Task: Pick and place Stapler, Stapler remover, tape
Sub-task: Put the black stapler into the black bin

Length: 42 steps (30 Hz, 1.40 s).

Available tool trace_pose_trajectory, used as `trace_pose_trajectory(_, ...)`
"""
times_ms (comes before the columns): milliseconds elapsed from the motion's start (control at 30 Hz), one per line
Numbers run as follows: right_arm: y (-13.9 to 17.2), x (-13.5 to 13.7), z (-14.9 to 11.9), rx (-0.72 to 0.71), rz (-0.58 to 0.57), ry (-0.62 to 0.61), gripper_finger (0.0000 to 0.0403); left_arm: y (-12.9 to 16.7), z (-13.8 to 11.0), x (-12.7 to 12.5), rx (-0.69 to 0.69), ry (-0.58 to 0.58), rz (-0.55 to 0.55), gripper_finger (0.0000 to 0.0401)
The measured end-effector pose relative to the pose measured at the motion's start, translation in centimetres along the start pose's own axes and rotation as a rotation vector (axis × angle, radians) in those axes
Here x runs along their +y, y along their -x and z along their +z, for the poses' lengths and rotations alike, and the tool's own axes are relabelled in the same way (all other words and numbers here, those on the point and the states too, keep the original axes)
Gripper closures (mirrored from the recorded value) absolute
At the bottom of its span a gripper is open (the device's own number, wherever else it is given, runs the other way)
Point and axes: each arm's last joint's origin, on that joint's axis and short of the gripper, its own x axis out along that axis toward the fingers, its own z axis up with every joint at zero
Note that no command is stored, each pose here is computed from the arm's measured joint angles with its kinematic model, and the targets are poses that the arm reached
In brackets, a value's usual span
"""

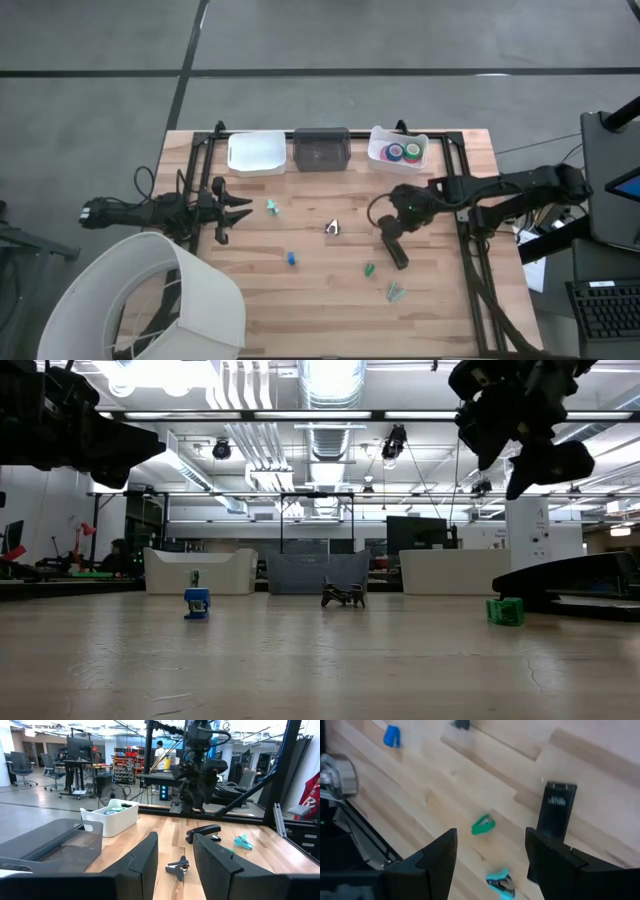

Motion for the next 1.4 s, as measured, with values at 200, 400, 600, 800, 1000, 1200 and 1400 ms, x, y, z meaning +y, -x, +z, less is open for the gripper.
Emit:
trace_pose_trajectory(200, -0.9, 0.1, -0.7, 0.034, -0.045, -0.013, 0.0177, 0.0, 0.0, 0.0, 0.0, 0.0, 0.0, 0.0275)
trace_pose_trajectory(400, -2.3, -0.4, -0.8, 0.068, -0.16, -0.051, 0.0179, 0.0, 0.0, 0.0, 0.0, 0.0, 0.0, 0.0273)
trace_pose_trajectory(600, -4.6, -0.8, -0.3, 0.052, -0.273, 0.003, 0.0179, 0.0, 0.0, 0.0, 0.0, 0.0, 0.0, 0.0273)
trace_pose_trajectory(800, -6.9, -1.3, -0.1, 0.104, -0.355, 0.027, 0.0174, 0.0, 0.0, 0.0, 0.0, 0.0, 0.0, 0.0275)
trace_pose_trajectory(1000, -8.3, -1.7, 0.0, 0.13, -0.407, 0.041, 0.0166, 0.0, 0.0, 0.0, 0.0, 0.0, 0.0, 0.0272)
trace_pose_trajectory(1200, -8.8, -1.7, 0.0, 0.148, -0.408, 0.065, 0.0196, 0.0, 0.0, 0.0, -0.001, 0.0, 0.0, 0.0275)
trace_pose_trajectory(1400, -9.0, -1.6, 0.2, 0.158, -0.393, 0.088, 0.027, 0.0, 0.0, 0.0, -0.001, 0.0, 0.0, 0.0273)
